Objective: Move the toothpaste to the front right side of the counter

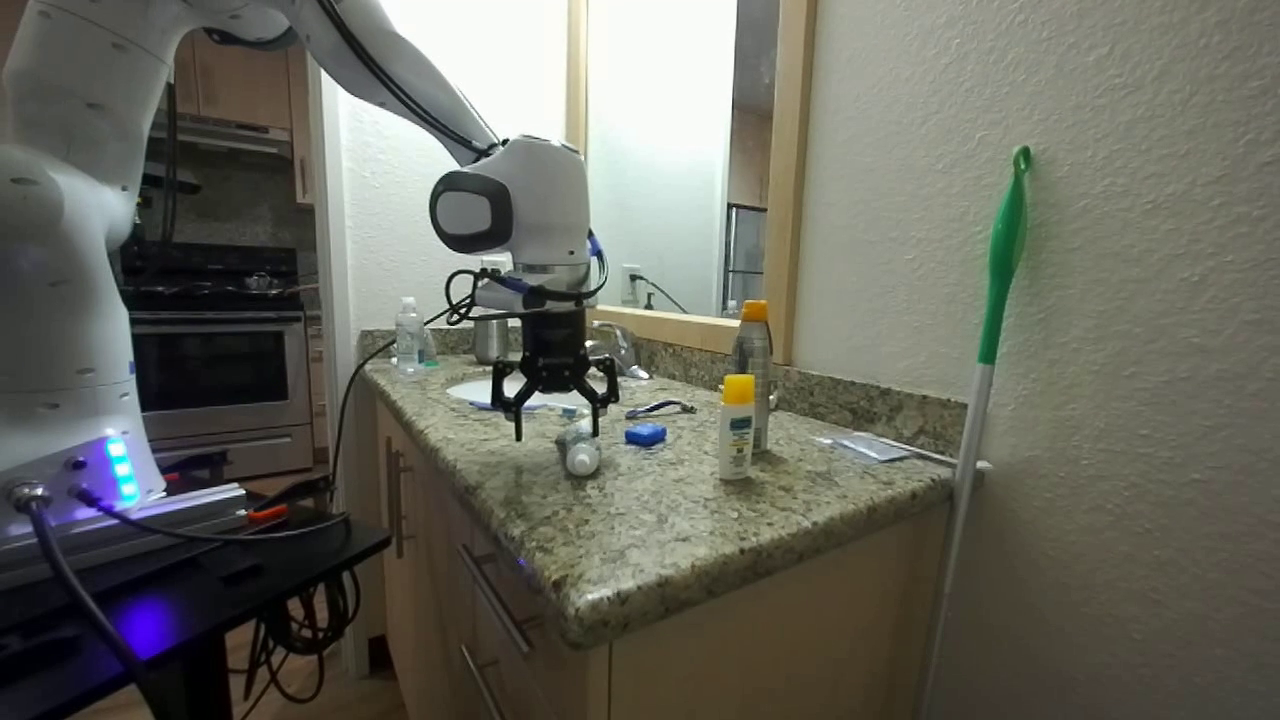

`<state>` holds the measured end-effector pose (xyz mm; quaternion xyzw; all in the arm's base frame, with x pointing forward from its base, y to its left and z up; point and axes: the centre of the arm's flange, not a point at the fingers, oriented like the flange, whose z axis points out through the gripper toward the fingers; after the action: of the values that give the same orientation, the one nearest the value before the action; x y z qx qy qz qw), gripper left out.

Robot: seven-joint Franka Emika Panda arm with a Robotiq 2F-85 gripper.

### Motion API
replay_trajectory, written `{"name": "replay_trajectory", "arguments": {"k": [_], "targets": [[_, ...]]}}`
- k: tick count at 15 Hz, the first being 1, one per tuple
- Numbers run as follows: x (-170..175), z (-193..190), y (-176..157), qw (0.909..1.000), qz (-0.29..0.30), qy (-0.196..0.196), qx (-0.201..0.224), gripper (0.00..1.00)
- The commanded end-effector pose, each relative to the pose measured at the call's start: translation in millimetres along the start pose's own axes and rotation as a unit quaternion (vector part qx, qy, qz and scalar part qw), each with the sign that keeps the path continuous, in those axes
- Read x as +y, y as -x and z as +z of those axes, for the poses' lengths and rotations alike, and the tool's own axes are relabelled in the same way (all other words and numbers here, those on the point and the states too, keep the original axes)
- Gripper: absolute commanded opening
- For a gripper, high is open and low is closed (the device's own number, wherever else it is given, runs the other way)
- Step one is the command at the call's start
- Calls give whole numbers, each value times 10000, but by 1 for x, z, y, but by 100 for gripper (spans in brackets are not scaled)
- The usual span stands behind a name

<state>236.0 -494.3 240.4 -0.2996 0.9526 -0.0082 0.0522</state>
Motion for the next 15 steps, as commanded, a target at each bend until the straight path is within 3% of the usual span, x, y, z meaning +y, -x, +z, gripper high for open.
{"name": "replay_trajectory", "arguments": {"k": [1, 5, 6, 12, 15], "targets": [[0, 1, 0, 10000, 5, 9, 5, 100], [0, 4, -1, 10000, -1, 43, 26, 100], [-1, 5, -4, 10000, -22, 45, -23, 81], [0, 3, -12, 9999, -88, -22, -81, 38], [1, 0, 0, 9999, -142, -39, -90, 16]]}}
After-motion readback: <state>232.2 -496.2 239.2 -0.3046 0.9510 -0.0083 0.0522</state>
